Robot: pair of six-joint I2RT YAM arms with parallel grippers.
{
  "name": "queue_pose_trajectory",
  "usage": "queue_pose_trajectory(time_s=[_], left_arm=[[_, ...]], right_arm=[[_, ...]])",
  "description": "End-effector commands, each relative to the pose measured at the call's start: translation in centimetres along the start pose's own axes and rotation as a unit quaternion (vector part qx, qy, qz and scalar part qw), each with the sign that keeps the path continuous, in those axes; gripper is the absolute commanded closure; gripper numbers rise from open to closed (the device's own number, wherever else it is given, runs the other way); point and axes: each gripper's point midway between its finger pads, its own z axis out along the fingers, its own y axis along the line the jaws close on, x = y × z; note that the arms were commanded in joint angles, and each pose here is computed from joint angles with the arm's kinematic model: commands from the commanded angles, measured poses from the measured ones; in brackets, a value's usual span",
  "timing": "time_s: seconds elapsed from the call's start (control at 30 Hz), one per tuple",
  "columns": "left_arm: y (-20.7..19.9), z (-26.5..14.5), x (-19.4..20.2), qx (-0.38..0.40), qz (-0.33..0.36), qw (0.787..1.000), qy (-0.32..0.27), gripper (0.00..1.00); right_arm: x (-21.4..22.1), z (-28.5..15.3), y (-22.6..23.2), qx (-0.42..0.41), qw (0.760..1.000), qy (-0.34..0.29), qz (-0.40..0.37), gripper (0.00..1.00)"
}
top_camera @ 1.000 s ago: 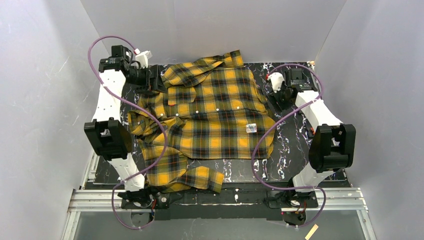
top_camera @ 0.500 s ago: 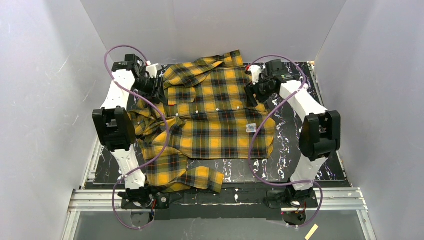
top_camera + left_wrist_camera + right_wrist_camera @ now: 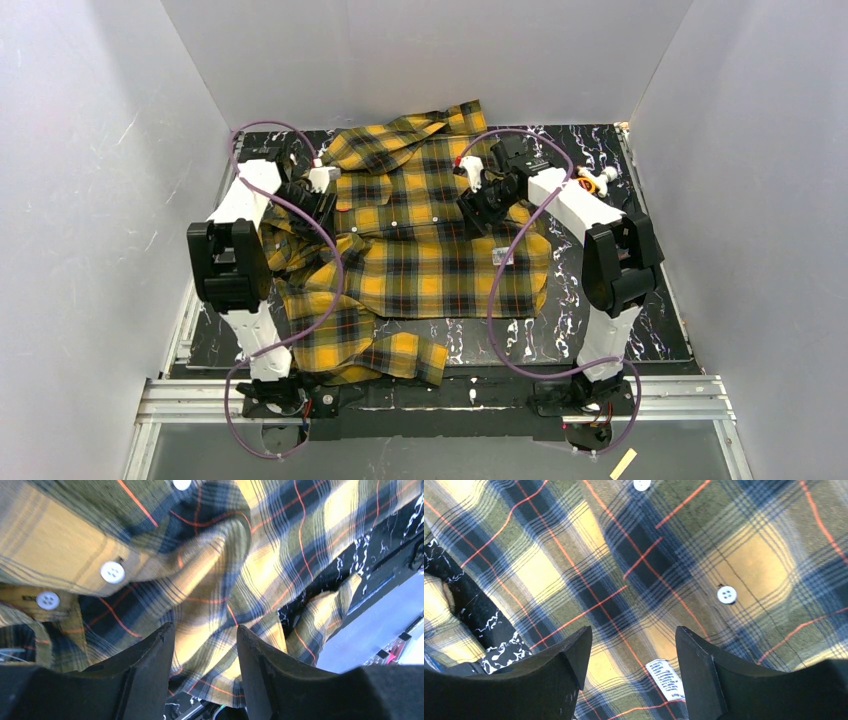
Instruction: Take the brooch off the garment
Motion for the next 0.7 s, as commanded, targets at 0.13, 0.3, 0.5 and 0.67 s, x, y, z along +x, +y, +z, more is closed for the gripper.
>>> queue_pose_trajectory(time_s=[0.13, 0.3, 0.5, 0.67], left_arm=[[-3.7, -2.3, 3.8, 0.024, 0.0, 0.999, -0.033, 0.53], [-1.8, -0.3, 3.4, -0.01, -0.073, 0.996, -0.042, 0.52], [0.5, 1.1, 2.3, -0.051, -0.13, 0.988, -0.063, 0.5], [2.4, 1.7, 1.5, -0.083, -0.147, 0.984, -0.059, 0.49]], right_arm=[[-0.8, 0.7, 3.6, -0.042, 0.999, -0.009, -0.011, 0.3], [-1.6, 1.4, 4.7, -0.052, 0.998, -0.009, -0.021, 0.3], [-2.5, 1.2, 4.5, -0.049, 0.998, -0.016, -0.029, 0.3], [-2.8, 1.6, 4.5, -0.061, 0.997, -0.022, -0.049, 0.3]])
